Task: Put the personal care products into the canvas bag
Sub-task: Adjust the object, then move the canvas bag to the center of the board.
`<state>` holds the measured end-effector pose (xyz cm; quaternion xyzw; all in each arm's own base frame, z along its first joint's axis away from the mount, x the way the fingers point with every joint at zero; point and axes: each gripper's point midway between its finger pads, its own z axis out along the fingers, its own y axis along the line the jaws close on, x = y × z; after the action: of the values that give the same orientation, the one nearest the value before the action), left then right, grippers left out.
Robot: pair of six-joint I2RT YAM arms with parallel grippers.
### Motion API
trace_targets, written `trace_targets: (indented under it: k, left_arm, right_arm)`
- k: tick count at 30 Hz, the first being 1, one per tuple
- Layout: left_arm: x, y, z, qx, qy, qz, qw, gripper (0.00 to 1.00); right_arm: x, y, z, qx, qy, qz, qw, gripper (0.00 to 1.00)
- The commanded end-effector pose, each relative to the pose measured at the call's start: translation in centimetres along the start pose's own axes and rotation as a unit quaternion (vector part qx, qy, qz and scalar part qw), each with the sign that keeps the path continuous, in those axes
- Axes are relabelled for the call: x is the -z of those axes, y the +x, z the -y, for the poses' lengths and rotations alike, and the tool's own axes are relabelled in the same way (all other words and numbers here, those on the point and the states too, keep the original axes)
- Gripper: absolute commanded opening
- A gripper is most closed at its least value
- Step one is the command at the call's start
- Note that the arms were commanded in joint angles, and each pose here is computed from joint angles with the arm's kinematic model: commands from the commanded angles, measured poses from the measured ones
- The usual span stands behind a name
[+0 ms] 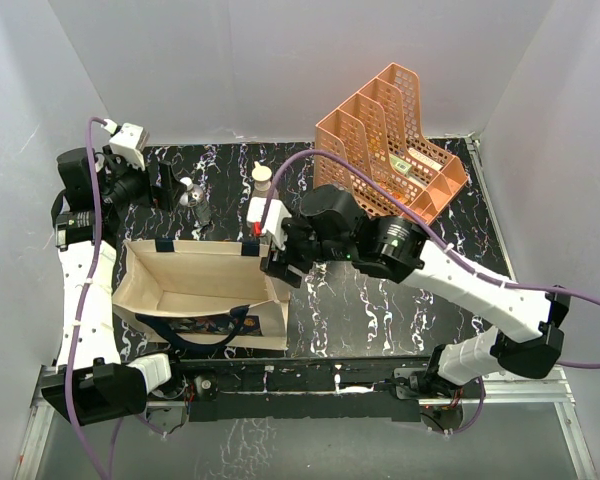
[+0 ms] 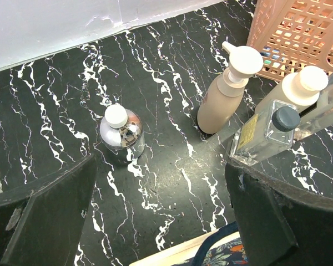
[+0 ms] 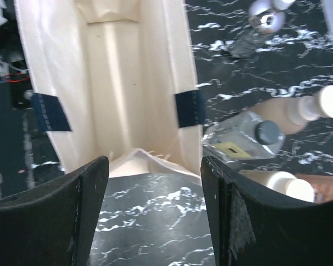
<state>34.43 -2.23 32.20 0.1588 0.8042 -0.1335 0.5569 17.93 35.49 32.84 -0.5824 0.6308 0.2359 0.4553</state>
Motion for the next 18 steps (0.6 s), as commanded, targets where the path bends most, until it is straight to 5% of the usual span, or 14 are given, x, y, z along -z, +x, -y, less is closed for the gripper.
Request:
trace_targets:
  k: [1, 18]
  left_arm:
    - [0.8, -1.4, 0.5, -0.007, 0.007, 0.022, 1.000, 0.97]
    - [1.5, -1.6, -0.2, 0.013, 0.005, 0.033, 0.999, 0.97]
  right_arm:
    - [-0.1, -2.4, -1.9, -0.044, -0.046, 0.041, 0.997, 0.68]
    - [-1.6, 1.7, -3.5, -0.111, -0.059, 0.005, 0.992, 0.63]
